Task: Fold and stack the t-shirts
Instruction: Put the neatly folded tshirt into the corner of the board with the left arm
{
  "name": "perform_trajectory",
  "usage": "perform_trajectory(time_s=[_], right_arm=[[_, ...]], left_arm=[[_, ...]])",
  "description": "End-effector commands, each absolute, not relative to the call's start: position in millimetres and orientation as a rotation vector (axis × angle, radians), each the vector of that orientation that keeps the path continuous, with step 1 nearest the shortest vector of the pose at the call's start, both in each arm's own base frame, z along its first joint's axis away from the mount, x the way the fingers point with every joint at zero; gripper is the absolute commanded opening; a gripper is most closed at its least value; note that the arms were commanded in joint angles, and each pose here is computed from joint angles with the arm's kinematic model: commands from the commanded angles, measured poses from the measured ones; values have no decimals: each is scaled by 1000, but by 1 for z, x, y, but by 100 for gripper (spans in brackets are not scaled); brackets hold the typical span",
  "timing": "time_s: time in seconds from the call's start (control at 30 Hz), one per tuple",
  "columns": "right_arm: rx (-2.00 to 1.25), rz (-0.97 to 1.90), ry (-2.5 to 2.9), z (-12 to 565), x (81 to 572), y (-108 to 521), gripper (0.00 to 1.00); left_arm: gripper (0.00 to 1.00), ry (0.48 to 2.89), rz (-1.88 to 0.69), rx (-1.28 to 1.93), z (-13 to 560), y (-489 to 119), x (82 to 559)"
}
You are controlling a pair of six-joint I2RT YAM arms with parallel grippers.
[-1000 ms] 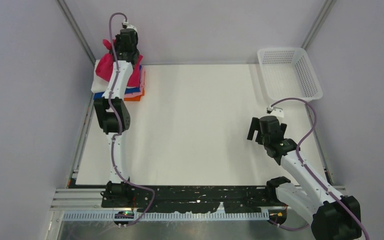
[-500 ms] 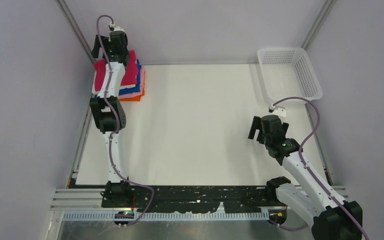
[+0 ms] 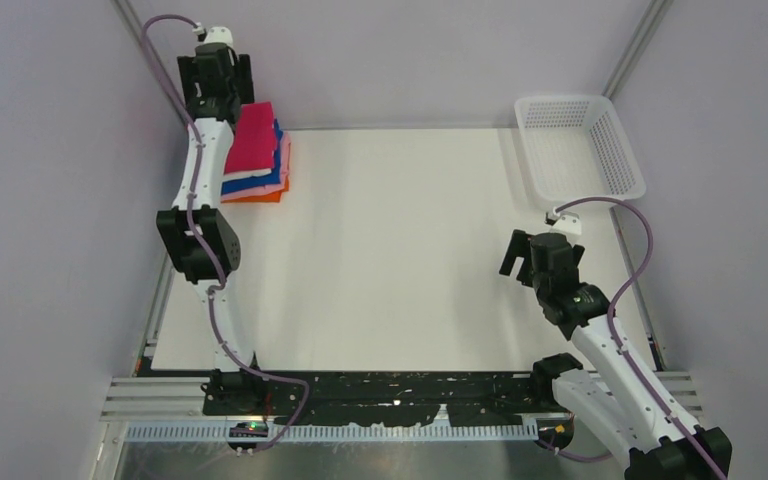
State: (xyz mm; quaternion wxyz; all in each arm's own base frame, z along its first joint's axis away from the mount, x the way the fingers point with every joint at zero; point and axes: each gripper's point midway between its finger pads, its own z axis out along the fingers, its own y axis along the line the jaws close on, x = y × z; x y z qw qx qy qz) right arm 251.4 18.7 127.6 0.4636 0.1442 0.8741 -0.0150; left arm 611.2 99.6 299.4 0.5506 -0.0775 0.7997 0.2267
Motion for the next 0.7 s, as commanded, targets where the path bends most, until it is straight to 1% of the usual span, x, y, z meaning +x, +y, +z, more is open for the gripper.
perform_trajectory(time_s=[0.0, 0.07, 0.3, 0.5, 0.67], right_arm=[[379, -13, 2088, 144, 259, 19, 95], [381, -10, 2092, 142, 258, 19, 95], [389, -35, 2082, 143, 254, 14, 95], [382, -41, 2097, 137, 254, 14, 95], [380, -49, 2099, 137, 254, 14, 95]], left_arm=[[100, 1909, 2, -204, 293, 27, 621], [100, 1939, -114, -247, 277, 12, 624], [99, 2007, -264, -452, 219, 2, 634], [100, 2067, -345, -565, 167, -7, 641], [100, 2097, -415, -619, 142, -16, 645]])
